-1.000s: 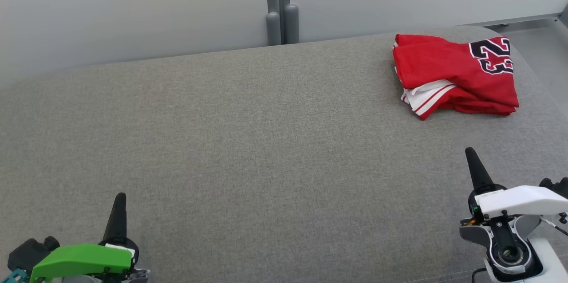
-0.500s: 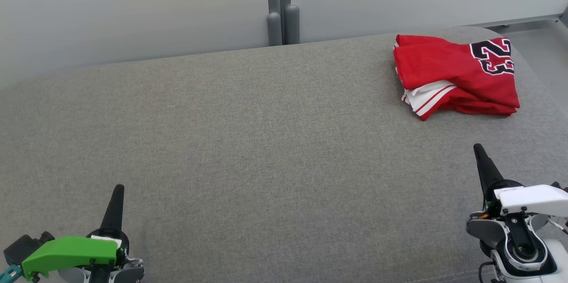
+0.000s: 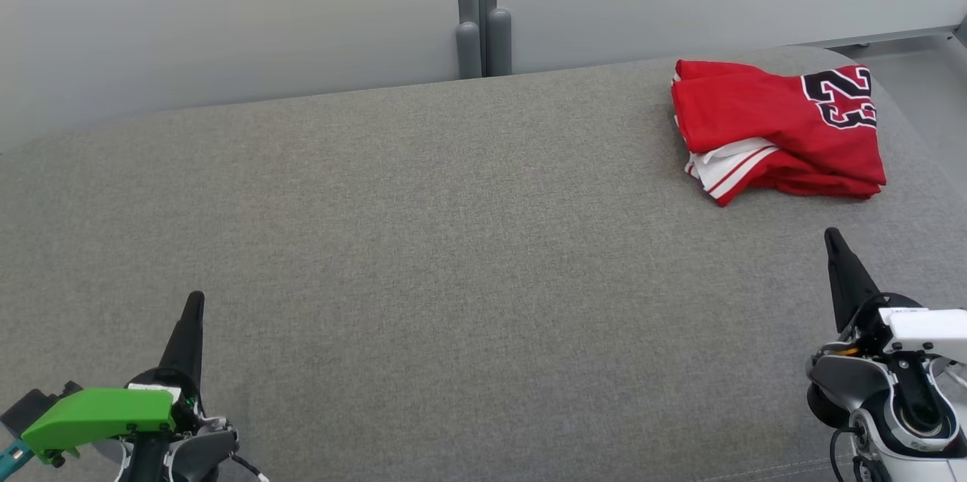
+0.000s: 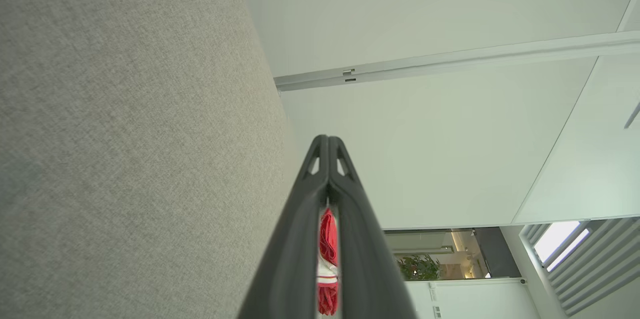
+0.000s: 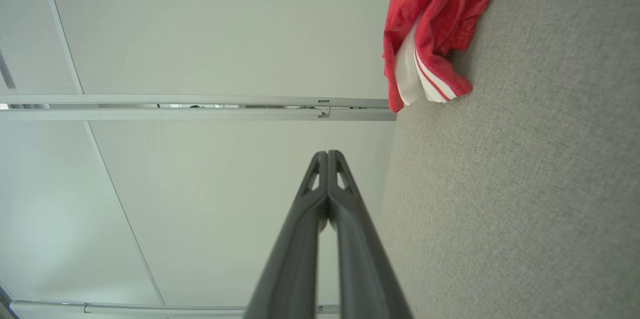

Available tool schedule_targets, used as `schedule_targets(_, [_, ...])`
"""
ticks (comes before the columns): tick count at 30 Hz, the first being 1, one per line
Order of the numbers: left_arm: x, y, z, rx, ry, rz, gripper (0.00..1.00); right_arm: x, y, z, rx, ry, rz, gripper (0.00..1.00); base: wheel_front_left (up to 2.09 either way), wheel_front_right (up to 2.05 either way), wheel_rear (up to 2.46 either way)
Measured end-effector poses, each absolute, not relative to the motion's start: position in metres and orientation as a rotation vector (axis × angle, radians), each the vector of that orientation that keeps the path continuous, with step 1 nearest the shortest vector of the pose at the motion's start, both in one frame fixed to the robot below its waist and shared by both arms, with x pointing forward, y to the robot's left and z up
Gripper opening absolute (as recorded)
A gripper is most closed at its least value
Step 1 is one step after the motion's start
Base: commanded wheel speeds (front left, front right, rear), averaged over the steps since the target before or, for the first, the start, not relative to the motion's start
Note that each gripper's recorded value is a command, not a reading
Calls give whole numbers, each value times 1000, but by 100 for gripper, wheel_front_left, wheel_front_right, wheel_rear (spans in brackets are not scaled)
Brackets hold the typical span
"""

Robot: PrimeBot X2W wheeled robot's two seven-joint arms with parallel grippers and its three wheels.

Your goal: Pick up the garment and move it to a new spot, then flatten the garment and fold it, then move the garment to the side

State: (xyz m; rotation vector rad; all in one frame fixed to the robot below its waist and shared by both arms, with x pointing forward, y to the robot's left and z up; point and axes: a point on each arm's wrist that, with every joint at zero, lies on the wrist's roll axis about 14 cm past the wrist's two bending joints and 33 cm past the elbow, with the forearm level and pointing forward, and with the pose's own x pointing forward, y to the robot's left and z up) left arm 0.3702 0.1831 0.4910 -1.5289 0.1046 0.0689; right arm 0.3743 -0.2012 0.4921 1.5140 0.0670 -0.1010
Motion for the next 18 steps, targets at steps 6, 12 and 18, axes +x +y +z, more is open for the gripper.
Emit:
schedule_targets(6, [373, 183, 494, -1586, 98, 54, 0, 375, -205, 495, 1579, 49, -98, 0, 0, 0, 0])
schedule_targets(12, [373, 184, 492, -1585, 104, 61, 0, 375, -205, 495, 1579, 48, -98, 0, 0, 0, 0])
schedule_targets(18, [373, 184, 492, -1585, 102, 59, 0, 375, -205, 495, 1579, 48, -98, 0, 0, 0, 0])
